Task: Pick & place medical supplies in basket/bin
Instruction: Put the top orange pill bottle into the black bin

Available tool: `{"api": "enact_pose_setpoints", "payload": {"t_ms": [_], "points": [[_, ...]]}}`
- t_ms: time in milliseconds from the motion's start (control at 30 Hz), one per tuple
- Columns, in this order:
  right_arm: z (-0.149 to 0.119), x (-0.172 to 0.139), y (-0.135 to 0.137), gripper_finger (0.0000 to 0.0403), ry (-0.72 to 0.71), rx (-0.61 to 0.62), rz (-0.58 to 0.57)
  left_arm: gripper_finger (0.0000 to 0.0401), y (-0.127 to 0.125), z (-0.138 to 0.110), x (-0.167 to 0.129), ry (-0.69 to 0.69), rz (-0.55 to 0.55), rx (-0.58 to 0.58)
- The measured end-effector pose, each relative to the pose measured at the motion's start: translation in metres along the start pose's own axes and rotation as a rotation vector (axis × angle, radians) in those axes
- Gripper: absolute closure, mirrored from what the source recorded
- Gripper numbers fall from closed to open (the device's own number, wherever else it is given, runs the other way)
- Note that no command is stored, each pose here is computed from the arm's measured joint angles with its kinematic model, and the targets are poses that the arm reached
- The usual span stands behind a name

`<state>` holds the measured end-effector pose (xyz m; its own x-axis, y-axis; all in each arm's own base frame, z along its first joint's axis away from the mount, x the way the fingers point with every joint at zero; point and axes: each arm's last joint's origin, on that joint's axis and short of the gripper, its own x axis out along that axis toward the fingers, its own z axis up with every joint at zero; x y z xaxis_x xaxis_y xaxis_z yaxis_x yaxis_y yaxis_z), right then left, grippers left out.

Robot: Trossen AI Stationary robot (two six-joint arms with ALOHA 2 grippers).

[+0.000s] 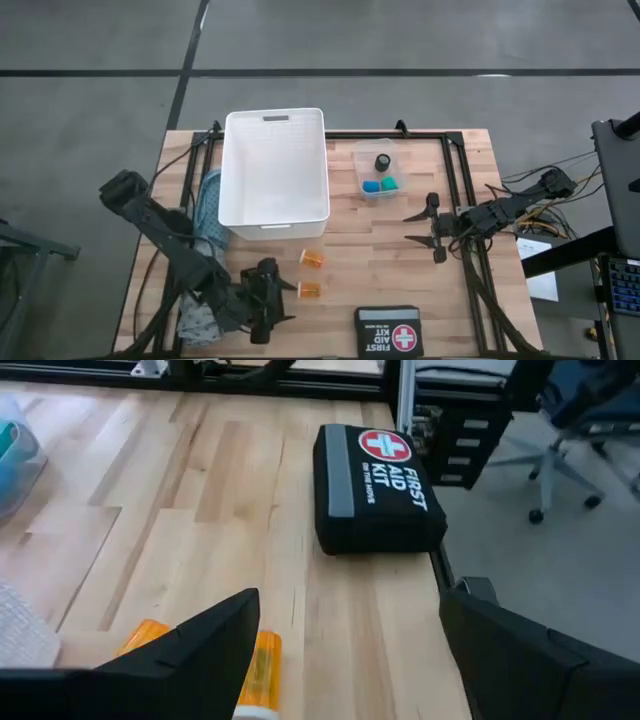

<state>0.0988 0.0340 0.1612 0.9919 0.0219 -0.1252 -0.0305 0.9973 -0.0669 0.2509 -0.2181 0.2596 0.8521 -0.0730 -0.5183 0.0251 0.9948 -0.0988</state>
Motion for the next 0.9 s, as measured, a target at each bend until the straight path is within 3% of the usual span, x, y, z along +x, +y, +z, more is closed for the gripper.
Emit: {"api": "enact_pose_setpoints", "payload": {"t_ms": [133,300,500,900], "points": [[0.000,0.000,0.000,0.0197,0.000,0.000,0.000,0.0089,0.010,-0.010,0.010,-0.013,0.001,-0.027],[0.000,0.000,0.000,0.0197,0.000,0.000,0.000,0.0089,0.022,-0.011,0.018,0.070,-0.037,-0.049],[0.000,0.000,0.000,0.0197,0.000,0.000,0.000,0.0089,0.024,-0.014,0.023,0.103,-0.036,-0.040],[0.000,0.000,0.000,0.0197,0.000,0.000,0.000,0.0089,0.018,-0.058,0.068,0.243,0.037,0.025]]}}
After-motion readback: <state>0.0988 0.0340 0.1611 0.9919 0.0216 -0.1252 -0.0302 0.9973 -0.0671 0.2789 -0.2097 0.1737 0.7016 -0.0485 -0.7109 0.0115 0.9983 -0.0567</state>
